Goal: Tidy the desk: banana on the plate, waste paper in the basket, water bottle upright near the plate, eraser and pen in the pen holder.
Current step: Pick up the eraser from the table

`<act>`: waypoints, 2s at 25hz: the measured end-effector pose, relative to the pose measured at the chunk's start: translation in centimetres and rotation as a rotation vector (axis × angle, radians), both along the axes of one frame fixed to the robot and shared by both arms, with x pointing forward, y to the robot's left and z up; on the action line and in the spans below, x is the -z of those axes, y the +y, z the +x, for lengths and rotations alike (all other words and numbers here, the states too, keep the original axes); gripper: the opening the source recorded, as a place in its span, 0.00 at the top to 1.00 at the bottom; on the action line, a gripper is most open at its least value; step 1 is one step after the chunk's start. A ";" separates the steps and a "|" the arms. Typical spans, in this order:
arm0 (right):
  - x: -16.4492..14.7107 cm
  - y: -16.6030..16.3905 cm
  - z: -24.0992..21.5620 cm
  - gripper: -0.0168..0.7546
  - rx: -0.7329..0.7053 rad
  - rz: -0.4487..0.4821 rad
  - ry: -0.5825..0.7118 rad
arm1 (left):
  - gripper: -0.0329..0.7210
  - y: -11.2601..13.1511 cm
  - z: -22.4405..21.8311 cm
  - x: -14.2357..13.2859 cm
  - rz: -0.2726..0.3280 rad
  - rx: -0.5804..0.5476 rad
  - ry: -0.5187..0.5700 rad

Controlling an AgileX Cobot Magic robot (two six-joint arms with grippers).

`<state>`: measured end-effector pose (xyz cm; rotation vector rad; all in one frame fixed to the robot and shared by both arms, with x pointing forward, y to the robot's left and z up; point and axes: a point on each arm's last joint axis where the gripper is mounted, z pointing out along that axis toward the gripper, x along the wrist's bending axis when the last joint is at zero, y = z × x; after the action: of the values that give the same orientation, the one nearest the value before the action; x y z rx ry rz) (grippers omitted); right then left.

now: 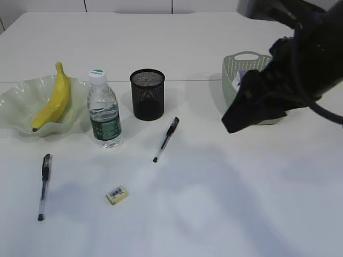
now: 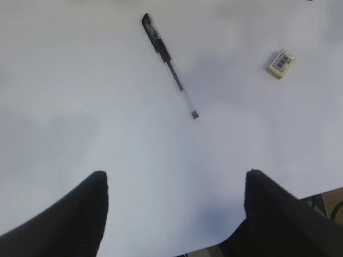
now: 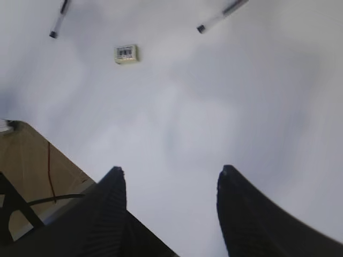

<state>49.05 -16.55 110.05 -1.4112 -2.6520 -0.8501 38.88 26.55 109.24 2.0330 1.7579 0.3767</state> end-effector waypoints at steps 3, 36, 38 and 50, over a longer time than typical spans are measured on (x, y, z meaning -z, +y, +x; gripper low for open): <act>0.2 1.9 0.1 0.46 -0.017 -0.014 -0.001 | 0.21 -0.1 -0.6 -0.4 -0.032 0.001 -0.022; 14.4 18.4 8.1 0.46 -0.195 -0.269 0.210 | 0.21 0.5 -4.0 -1.5 -0.079 -0.041 -0.016; 15.3 19.2 8.0 0.46 -0.202 -0.279 0.211 | 0.21 0.5 -4.0 -1.5 -0.077 -0.041 -0.015; 17.0 20.7 8.1 0.46 -0.203 -0.358 0.172 | 0.21 0.9 -3.9 -1.5 -0.023 -0.049 -0.027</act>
<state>57.12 4.12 93.02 -1.1730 -2.8420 -0.2329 35.01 27.48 110.74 1.9630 1.7911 0.3953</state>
